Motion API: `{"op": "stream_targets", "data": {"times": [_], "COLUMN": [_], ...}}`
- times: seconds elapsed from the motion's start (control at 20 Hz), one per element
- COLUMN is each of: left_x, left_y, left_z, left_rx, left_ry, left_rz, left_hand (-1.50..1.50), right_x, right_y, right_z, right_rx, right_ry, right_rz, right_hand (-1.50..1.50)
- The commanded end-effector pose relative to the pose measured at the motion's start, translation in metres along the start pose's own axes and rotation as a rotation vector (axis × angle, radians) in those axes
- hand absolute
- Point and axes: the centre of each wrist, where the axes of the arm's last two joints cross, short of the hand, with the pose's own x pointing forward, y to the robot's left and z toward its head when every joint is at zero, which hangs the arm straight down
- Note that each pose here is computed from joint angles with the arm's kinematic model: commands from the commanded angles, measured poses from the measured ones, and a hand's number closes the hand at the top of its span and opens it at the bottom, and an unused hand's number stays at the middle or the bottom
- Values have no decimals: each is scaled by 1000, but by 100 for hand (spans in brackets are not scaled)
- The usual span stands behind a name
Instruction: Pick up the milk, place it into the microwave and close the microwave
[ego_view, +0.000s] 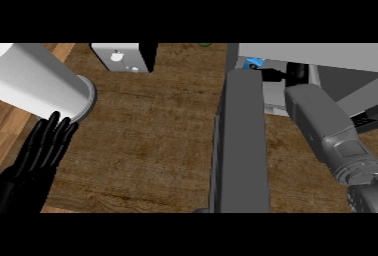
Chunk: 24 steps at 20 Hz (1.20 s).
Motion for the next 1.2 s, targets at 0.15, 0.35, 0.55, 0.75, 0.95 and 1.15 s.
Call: {"op": "stream_targets", "data": {"times": [0.15, 0.35, 0.55, 0.75, 0.95, 1.15], "left_x": [-4, 0, -9, -9, -16, -17], "left_y": [-15, -19, -24, -29, -30, -39], "left_z": [-4, -2, 3, -4, 1, -6], "left_rx": [-23, -23, 12, -16, -61, -85], "left_ry": [-3, -13, 13, 8, 43, 57], "left_rz": [11, 10, 18, 27, 24, 38], "left_hand": [-150, -150, -150, -150, -150, -150], "right_x": [-14, -22, -35, -51, -56, -57], "right_y": [-6, -4, -17, -6, 4, 23], "right_z": [8, 15, 20, 42, 55, 69], "right_rx": [10, 50, 67, 79, 96, 119], "right_ry": [1, -1, 4, 26, 11, 21], "right_rz": [-32, -64, -107, -145, -176, -282], "right_hand": [-150, -150, -150, -150, -150, -150]}}
